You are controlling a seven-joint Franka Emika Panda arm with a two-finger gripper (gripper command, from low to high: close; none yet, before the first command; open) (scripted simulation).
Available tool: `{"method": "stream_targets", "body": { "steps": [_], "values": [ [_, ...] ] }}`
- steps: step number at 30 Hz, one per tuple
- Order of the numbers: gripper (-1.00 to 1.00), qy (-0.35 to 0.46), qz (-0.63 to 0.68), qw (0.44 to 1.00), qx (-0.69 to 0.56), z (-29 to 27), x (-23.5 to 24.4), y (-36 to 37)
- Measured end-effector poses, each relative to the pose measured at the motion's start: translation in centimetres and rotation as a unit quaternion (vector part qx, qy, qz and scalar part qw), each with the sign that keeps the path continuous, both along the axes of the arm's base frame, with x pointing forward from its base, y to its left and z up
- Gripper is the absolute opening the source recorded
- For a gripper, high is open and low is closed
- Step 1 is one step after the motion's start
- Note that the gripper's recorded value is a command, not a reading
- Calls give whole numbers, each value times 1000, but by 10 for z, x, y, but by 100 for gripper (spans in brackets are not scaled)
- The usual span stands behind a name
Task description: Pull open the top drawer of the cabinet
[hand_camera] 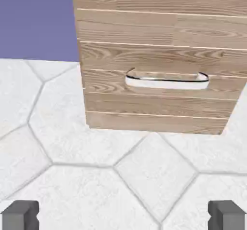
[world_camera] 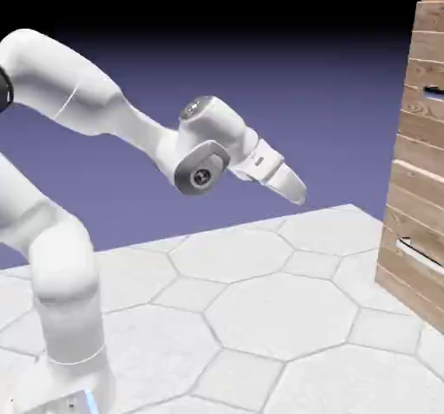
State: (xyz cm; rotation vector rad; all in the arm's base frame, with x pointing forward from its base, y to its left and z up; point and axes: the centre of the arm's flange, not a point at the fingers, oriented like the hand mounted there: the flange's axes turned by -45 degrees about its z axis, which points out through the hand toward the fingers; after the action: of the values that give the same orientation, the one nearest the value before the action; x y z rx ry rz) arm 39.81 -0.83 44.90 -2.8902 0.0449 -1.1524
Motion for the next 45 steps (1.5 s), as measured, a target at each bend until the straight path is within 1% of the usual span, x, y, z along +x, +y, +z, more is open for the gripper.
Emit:
{"method": "stream_targets", "body": {
  "steps": [4,9,15,21,24,28,34,39,45],
  "values": [
    [0,64,-102,987,105,-37,24,-43],
    [0,133,-237,939,211,-91,42,-97],
    [0,181,-399,847,301,-153,46,-162],
    [0,180,-541,740,357,-198,38,-221],
    [0,159,-602,687,376,-210,32,-251],
    [0,111,-666,622,396,-214,27,-290],
    [0,7,-721,549,424,-192,28,-338],
    [0,-94,-722,516,451,-149,45,-364],
    [0,-208,-670,513,495,-74,85,-363]
  ]
}}
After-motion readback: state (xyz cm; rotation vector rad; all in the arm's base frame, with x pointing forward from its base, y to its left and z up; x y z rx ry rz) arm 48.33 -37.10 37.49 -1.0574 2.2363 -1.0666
